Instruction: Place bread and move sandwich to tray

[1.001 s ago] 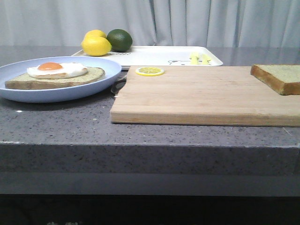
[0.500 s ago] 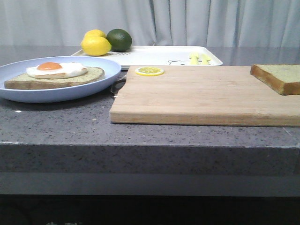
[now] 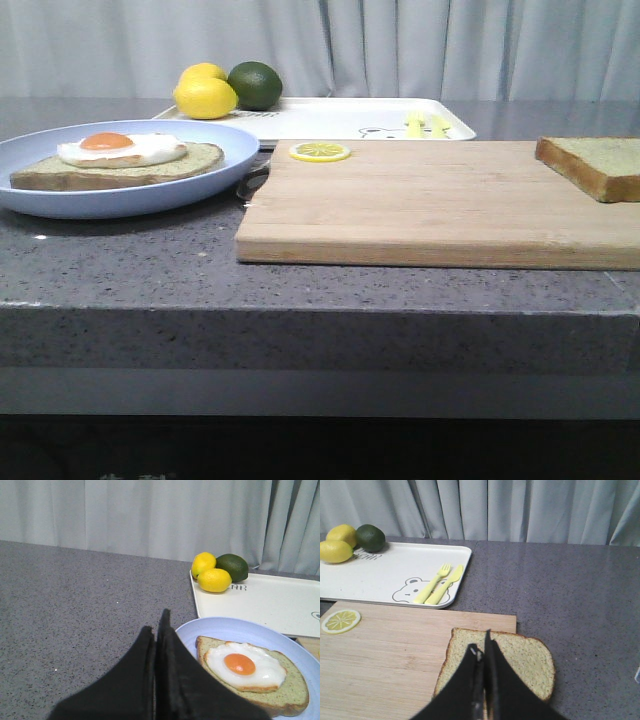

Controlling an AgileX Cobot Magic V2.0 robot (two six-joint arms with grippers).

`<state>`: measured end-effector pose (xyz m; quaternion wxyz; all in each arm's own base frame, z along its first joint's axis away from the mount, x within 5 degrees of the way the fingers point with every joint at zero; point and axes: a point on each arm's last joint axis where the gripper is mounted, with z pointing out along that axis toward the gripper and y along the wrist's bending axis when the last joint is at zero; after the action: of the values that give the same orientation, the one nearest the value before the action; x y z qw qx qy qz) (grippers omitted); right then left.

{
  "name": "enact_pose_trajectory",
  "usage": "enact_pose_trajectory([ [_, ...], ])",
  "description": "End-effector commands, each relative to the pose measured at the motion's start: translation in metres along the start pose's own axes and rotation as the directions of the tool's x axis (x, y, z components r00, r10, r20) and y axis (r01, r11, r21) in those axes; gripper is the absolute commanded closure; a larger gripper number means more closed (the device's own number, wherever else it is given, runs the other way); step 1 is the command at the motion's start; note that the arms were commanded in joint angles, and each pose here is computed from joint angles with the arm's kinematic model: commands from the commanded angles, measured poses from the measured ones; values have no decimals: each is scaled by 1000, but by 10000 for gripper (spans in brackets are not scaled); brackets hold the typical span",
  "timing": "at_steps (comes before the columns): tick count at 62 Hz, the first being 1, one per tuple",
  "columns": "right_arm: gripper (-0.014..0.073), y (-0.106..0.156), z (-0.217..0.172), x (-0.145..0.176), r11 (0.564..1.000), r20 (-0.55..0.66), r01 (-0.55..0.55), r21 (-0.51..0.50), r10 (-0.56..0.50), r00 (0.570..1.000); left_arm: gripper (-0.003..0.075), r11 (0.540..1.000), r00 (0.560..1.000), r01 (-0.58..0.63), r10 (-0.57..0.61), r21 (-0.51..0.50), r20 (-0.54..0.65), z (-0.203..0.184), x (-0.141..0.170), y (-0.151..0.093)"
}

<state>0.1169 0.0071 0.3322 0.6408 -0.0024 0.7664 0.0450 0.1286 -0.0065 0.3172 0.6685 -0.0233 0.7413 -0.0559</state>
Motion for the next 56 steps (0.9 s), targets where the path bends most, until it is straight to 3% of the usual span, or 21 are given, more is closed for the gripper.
enact_pose_trajectory([
  [1, 704, -1, 1, -19, 1000, 102, -3, 16, 1, 995, 738, 1000, 995, -1, 0, 7, 99, 3, -19, -2],
  [11, 680, -1, 1, -20, 1000, 117, -3, 18, 1, 993, 735, 1000, 994, -1, 0, 8, 106, 3, -20, -2],
  [17, 571, -1, 1, -20, 1000, 117, -3, 18, 1, 993, 680, 1000, 994, -1, 0, 8, 106, 3, -20, -2],
  [22, 426, -1, 1, -20, 1000, 118, -3, 18, 1, 993, 554, 1000, 994, -1, 0, 8, 111, 3, -20, -2],
  [29, 194, -1, 1, -20, 1000, 118, -3, 18, 1, 993, 290, 1000, 993, -1, 0, 8, 120, 3, -21, -2],
  [35, 57, -1, 1, -21, 1000, 121, -29, 11, 27, 992, 118, 1000, 993, -1, 0, 8, 121, 3, -21, -2],
  [39, 15, -1, 1, -21, 998, 120, -60, 1, 59, 991, 90, 1000, 993, -1, 0, 8, 121, 3, -21, -2],
  [48, 11, 0, 3, -22, 997, 109, -80, -5, 80, 991, 91, 1000, 993, -1, 0, 8, 121, 3, -21, -2],
  [56, 11, 2, 21, -40, 997, 22, -81, -19, 81, 996, 92, 1000, 993, -1, 0, 8, 121, 3, -21, -2],
])
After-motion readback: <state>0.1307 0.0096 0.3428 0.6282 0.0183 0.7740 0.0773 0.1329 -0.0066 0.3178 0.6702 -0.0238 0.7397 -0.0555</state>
